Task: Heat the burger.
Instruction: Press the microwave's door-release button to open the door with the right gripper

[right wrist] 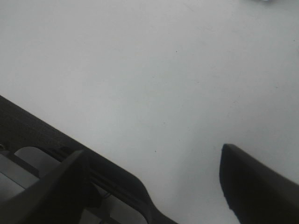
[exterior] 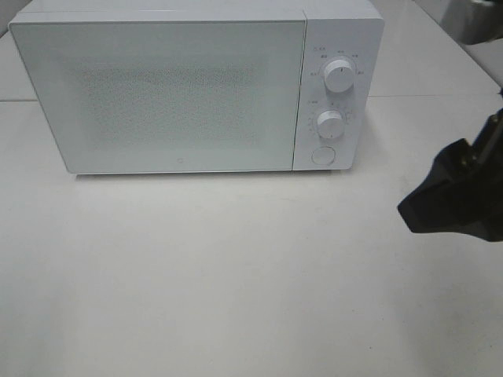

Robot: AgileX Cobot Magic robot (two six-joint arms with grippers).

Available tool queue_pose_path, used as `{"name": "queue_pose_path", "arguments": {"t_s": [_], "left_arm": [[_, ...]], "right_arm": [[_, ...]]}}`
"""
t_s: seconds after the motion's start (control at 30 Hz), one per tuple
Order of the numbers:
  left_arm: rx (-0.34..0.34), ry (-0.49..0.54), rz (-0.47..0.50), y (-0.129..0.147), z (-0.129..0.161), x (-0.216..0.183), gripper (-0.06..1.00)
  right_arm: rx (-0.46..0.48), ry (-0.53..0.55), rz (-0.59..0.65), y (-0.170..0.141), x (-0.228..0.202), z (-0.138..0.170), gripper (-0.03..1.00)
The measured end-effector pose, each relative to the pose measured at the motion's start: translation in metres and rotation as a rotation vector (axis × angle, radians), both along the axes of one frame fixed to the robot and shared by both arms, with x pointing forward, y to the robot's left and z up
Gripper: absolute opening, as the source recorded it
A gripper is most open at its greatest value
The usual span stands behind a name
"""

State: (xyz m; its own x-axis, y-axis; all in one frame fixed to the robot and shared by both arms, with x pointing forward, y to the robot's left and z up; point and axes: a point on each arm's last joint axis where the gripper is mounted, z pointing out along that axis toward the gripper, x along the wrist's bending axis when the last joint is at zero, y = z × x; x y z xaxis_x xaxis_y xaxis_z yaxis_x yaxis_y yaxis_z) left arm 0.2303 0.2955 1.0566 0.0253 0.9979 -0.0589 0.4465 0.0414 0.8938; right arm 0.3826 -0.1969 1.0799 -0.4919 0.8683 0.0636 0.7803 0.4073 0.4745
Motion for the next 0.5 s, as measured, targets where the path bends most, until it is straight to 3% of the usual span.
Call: {"name": "queue_pose_path", "arguments": {"t_s": [0.27,0.5], "left_arm": [[0.000,0.000,0.000,0.000,0.000,0.000,0.99],[0.000,0.000,0.000,0.000,0.000,0.000,0.99]], "right_arm": [[0.045,-0.086,0.012,-0.023,-0.031,0.018,0.75],[0.077,-0.169,-0.185,-0.063,-0.055,0.017,0.75]]}}
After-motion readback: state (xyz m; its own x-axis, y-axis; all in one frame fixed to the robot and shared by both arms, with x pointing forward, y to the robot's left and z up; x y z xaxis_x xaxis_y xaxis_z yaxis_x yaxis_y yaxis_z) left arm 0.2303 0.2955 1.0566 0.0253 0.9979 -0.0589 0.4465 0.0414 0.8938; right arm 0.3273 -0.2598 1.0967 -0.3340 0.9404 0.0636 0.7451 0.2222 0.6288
